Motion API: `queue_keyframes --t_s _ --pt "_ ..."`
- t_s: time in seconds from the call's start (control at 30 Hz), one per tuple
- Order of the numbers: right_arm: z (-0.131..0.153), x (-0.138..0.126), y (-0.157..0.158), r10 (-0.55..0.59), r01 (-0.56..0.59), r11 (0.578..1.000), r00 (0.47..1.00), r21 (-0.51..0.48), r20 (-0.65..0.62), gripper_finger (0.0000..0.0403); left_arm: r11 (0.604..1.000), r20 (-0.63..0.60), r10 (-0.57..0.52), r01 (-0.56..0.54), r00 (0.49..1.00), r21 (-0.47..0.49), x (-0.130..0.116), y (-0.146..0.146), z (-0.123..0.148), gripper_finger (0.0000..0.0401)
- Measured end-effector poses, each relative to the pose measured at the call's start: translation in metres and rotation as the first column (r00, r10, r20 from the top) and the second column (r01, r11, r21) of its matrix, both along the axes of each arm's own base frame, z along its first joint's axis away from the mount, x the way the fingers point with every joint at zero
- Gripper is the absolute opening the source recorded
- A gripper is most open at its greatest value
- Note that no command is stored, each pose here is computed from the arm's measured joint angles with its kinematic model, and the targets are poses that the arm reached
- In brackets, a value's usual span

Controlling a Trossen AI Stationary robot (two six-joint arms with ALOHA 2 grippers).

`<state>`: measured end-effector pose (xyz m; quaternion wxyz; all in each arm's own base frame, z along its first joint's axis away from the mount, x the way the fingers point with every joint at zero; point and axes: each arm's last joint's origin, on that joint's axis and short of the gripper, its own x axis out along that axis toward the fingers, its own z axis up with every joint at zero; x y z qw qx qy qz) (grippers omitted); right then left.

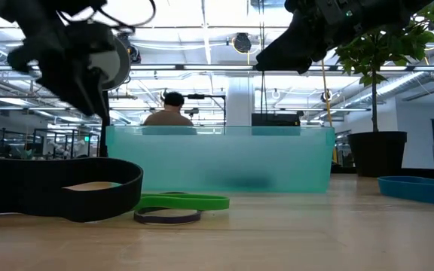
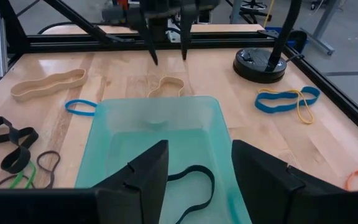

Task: Pick and place rubber bands into bin
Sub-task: Put the brown rubber band into the green bin

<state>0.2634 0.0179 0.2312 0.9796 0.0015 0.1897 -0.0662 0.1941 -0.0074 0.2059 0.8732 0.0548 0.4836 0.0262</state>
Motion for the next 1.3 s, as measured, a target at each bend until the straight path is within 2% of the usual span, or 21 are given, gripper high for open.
queue_keyframes --t_s 0.2,0.5,0.93,1.07,1.3 --pt "0.0 0.0 0.0 0.0 0.0 1.0 1.0 0.0 -0.003 0.0169 0.999 -0.122 -0.039 0.043 0.992 0.033 0.016 0.0 -0.026 0.0232" --pt "-0.001 0.0 0.0 0.0 0.0 1.0 1.0 0.001 -0.011 0.0169 0.999 -0.117 -0.047 0.049 0.992 0.012 0.041 0.006 -0.051 0.0232" --pt "-0.001 -0.001 0.0 0.0 0.0 1.0 1.0 0.002 -0.017 0.0169 0.998 -0.194 -0.057 0.053 0.979 -0.026 0.05 0.006 -0.077 0.0228" --pt "-0.002 -0.001 0.0 0.0 0.0 1.0 1.0 0.001 -0.022 0.0169 0.996 -0.192 -0.074 0.063 0.978 -0.065 0.05 0.006 -0.077 0.0193" --pt "-0.002 -0.001 0.0 0.0 0.0 1.0 1.0 0.001 -0.022 0.0169 0.991 -0.188 -0.086 0.064 0.978 -0.119 0.05 0.009 -0.077 0.0094"
